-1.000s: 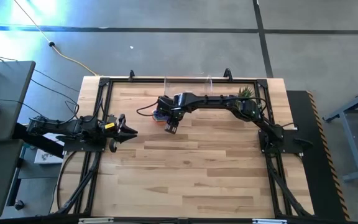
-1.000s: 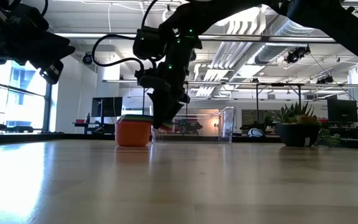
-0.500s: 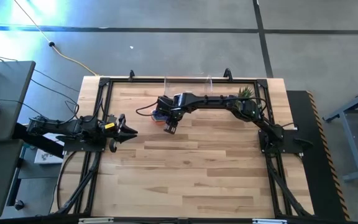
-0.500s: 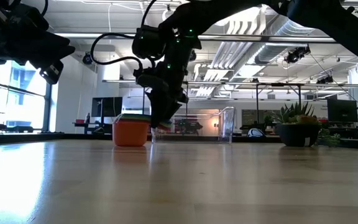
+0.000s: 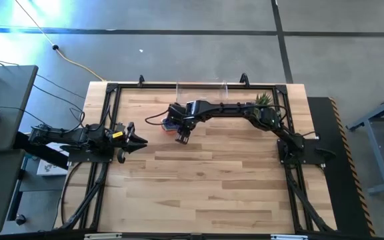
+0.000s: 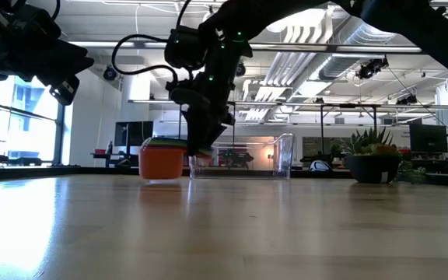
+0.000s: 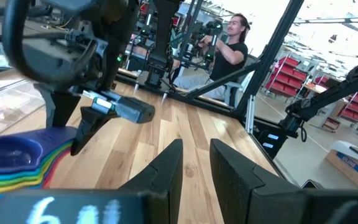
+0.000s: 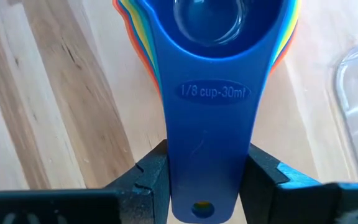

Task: Nest measuring cups in basket
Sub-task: Put the nest of measuring cups into the transparent bin

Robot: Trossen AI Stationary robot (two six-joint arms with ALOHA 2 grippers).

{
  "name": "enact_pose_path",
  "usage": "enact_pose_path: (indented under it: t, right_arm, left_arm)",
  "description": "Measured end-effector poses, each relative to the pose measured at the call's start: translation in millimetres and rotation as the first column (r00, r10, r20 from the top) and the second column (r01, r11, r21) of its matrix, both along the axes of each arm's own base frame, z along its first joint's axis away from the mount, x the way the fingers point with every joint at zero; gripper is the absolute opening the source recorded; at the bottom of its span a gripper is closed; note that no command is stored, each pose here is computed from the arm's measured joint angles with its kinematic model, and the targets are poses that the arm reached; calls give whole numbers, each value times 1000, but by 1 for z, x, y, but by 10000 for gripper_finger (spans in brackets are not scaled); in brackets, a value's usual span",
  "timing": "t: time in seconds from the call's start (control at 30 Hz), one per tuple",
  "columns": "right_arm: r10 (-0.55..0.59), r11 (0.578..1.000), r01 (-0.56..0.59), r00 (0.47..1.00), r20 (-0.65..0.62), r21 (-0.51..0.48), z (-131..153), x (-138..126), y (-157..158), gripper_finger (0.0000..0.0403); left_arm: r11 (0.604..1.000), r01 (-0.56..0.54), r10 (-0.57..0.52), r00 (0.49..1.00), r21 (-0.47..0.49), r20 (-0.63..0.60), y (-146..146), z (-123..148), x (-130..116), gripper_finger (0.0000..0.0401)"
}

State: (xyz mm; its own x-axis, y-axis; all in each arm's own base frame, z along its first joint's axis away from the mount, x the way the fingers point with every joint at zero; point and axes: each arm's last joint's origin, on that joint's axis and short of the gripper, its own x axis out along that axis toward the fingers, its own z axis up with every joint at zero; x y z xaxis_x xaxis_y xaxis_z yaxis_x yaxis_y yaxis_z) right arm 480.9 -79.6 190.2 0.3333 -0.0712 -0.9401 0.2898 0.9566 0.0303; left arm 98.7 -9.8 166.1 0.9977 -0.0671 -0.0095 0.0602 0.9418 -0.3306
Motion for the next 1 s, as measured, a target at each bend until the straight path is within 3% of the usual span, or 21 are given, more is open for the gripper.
enact_pose_path:
  t: [0.33, 0.67, 1.0]
  right_arm:
    - [7, 1000, -7, 1000, 12, -1, 8, -1, 3, 124]
    - [5, 999, -3, 999, 49, -41, 51, -18, 4, 122]
    - [-26, 992, 33, 998, 56, -119, 95, -47, -19, 122]
  left_arm:
    - [1000, 0, 0, 1000, 0, 1, 0, 0, 0, 71]
    - [1000, 0, 0, 1000, 0, 1, 0, 0, 0, 71]
    - [1000, 0, 0, 1000, 0, 0, 0, 0, 0, 71]
